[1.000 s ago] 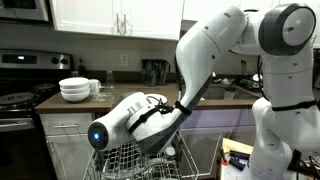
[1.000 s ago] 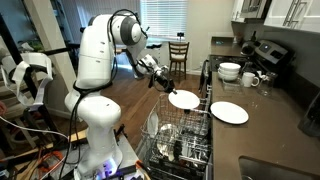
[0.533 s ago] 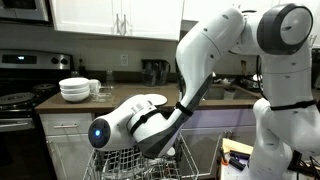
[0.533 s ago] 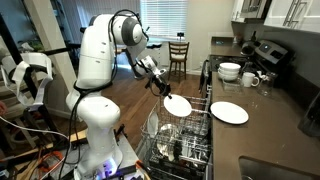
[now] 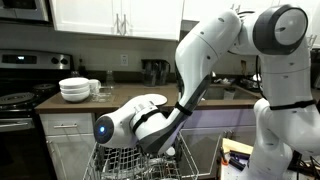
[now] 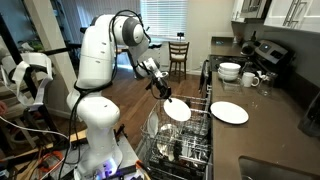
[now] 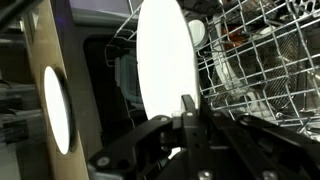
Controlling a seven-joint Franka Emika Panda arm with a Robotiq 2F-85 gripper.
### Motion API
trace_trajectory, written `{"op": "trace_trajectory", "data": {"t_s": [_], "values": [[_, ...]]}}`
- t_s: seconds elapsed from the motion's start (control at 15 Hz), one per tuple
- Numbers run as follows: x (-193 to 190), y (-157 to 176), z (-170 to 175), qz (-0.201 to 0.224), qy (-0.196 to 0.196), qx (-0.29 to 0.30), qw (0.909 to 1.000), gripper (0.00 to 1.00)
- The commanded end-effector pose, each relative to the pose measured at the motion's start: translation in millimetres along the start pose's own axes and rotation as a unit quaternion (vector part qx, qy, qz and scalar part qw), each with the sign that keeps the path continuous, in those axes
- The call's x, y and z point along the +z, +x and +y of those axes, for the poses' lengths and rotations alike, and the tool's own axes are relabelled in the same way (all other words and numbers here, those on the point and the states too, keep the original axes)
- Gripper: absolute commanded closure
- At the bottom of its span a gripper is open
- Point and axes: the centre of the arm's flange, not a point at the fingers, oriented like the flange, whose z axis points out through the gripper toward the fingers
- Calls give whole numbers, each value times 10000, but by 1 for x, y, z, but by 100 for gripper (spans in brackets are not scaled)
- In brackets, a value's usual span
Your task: Pick up the plate from the kitchen plates holder and put it on top of the other plate on the shelf
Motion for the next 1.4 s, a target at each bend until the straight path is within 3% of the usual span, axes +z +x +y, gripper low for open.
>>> {"op": "trace_trajectory", "data": {"t_s": [0.0,0.73,0.8,0.87,1.2,1.33], "values": [[-11,-5,9,-64,-257,4,9997,98],[-32,-16,15,97,-1561,319,9872,98],[-33,-16,15,114,-1620,331,9862,98],[-24,-16,8,56,-1334,195,9909,93],[-26,-16,9,67,-1375,238,9902,93],[-25,-15,10,74,-1604,377,9863,98]]}}
